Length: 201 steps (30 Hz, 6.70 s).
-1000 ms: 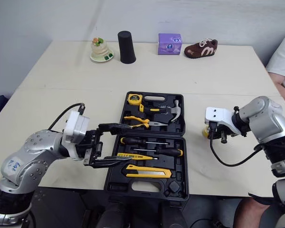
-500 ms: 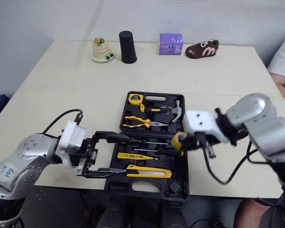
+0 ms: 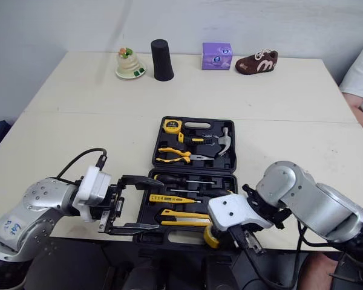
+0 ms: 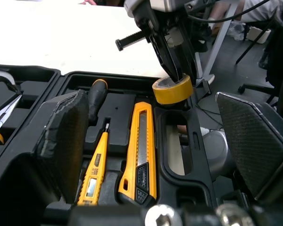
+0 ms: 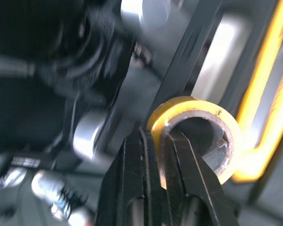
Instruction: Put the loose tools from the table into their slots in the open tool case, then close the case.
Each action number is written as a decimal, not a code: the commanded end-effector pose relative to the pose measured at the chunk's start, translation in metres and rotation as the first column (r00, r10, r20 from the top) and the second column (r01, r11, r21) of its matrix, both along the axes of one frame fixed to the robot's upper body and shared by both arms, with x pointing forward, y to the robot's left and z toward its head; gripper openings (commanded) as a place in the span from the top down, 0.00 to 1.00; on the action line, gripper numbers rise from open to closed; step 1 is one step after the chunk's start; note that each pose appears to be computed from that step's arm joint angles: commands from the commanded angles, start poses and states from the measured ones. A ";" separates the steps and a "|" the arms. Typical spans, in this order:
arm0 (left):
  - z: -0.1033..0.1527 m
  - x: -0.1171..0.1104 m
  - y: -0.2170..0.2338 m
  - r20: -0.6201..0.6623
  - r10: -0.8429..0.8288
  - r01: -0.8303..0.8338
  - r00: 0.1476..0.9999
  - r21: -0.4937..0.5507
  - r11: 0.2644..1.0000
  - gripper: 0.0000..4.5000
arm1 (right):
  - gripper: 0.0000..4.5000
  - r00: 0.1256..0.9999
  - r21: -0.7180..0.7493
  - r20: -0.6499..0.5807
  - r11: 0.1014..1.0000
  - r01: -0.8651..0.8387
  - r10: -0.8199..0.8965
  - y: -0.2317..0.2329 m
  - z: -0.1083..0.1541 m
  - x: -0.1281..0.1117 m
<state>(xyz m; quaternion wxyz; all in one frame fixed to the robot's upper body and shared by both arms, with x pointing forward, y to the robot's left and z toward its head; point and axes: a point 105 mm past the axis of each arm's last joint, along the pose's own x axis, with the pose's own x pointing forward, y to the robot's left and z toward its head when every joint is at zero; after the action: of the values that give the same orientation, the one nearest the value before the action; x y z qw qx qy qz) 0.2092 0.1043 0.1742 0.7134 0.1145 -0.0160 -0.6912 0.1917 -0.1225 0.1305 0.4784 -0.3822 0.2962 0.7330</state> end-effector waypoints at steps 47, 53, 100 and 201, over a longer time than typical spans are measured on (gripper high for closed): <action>0.006 0.010 0.005 0.053 0.013 -0.014 0.999 0.016 1.000 0.00 | 0.99 0.979 0.580 -0.089 0.789 0.201 -0.184 -0.013 -0.012 0.005; 0.004 0.008 0.012 0.035 0.022 -0.024 0.999 0.041 0.999 0.00 | 0.99 0.951 0.537 -0.135 0.786 0.305 -0.277 -0.018 -0.049 0.012; -0.060 0.124 0.027 -0.001 0.519 -0.501 0.855 0.258 0.826 0.99 | 1.00 0.593 0.523 0.145 0.570 0.633 -0.792 -0.114 -0.015 0.108; -0.003 0.209 0.001 -0.371 0.814 -0.636 0.446 0.509 0.580 0.94 | 1.00 -0.247 -0.022 -0.280 -0.251 0.968 -0.928 -0.060 0.025 0.192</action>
<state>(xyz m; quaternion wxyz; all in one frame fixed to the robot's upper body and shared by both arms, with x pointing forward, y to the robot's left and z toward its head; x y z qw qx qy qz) 0.4151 0.1021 0.1635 0.8768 0.0060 0.3659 -0.3120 0.3865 -0.1723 0.1656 0.8814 0.1128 0.4290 0.1625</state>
